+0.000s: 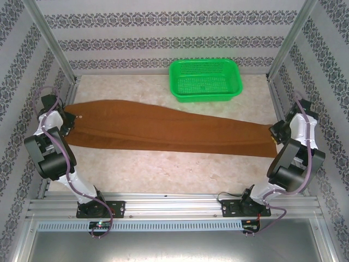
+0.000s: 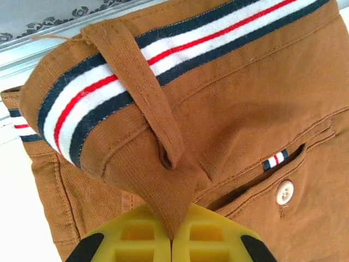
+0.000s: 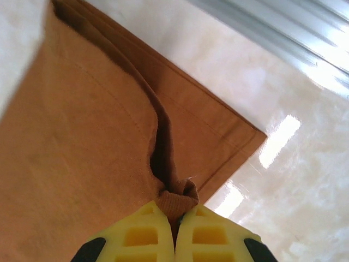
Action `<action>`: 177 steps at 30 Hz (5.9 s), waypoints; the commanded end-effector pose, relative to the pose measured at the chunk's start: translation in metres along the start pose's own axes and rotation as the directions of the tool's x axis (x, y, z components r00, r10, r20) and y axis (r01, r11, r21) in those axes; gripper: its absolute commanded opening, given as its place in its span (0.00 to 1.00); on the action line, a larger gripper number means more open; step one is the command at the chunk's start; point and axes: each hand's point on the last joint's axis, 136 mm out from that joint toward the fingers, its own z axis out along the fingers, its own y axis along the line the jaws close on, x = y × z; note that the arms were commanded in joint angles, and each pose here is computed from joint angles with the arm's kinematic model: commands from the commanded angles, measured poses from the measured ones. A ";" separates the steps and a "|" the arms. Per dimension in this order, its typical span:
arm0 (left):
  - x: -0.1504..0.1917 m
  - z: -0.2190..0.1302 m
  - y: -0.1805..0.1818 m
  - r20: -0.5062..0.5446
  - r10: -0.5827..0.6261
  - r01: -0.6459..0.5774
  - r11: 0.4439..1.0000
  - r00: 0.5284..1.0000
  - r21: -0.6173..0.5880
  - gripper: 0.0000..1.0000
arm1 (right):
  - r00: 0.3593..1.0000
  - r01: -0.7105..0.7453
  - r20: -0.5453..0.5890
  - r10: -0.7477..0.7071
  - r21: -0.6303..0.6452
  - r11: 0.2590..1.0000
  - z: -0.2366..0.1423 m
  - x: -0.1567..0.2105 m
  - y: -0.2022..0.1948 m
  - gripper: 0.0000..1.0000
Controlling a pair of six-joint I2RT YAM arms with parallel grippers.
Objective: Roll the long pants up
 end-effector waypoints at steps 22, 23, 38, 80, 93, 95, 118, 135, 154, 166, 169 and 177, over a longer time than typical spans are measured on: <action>-0.022 -0.139 -0.002 0.218 -0.032 0.007 0.993 0.975 0.114 0.48 | 0.971 0.177 0.164 -0.174 -0.004 0.984 -0.028 0.022 0.049 0.58; -0.015 -0.140 -0.008 0.209 -0.028 -0.008 0.985 0.978 0.171 0.44 | 0.961 0.233 0.149 -0.232 0.006 0.972 -0.022 0.033 0.062 0.56; 0.028 -0.105 -0.048 0.157 0.188 -0.209 0.969 0.970 0.132 0.00 | 0.850 0.506 -0.187 -0.493 0.022 0.863 0.077 0.170 0.098 0.00; 0.037 -0.002 0.004 0.037 0.040 -0.040 0.999 0.999 0.015 0.00 | 0.932 0.355 -0.132 -0.336 0.169 0.919 0.075 0.072 0.071 0.00; 0.083 -0.008 0.117 -0.052 -0.062 0.046 0.962 0.997 -0.269 0.00 | 0.913 0.394 -0.175 -0.368 0.156 0.906 0.088 0.078 0.074 0.00; 0.092 -0.007 0.134 -0.067 -0.124 0.099 0.951 0.990 -0.291 0.00 | 0.913 0.394 -0.176 -0.367 0.155 0.906 0.087 0.077 0.073 0.00; 0.064 -0.085 0.063 0.055 -0.001 0.005 0.997 0.998 -0.083 0.00 | 0.876 0.455 -0.149 -0.459 -0.066 0.888 0.064 0.117 0.125 0.00; 0.099 -0.040 0.167 -0.011 -0.175 0.155 0.898 0.984 -0.411 0.00 | 0.815 0.506 -0.191 -0.548 -0.230 0.832 0.022 0.174 0.136 0.00; 0.083 0.000 0.135 -0.067 -0.301 0.268 0.914 0.951 -0.305 0.00 | 0.836 0.465 -0.334 -0.436 0.007 0.885 0.087 0.155 0.100 0.00; 0.081 0.020 0.099 -0.126 -0.301 0.265 0.933 0.945 -0.243 0.00 | 0.879 0.410 -0.337 -0.338 0.170 0.896 0.102 0.092 0.095 0.00; 0.086 0.020 0.094 -0.144 -0.289 0.248 0.937 0.947 -0.246 0.00 | 0.895 0.371 -0.328 -0.303 0.168 0.913 0.099 0.072 0.101 0.00; 0.090 0.012 0.090 -0.144 -0.276 0.238 0.942 0.950 -0.235 0.00 | 0.924 0.344 -0.248 -0.292 0.206 0.916 0.094 0.008 0.128 0.00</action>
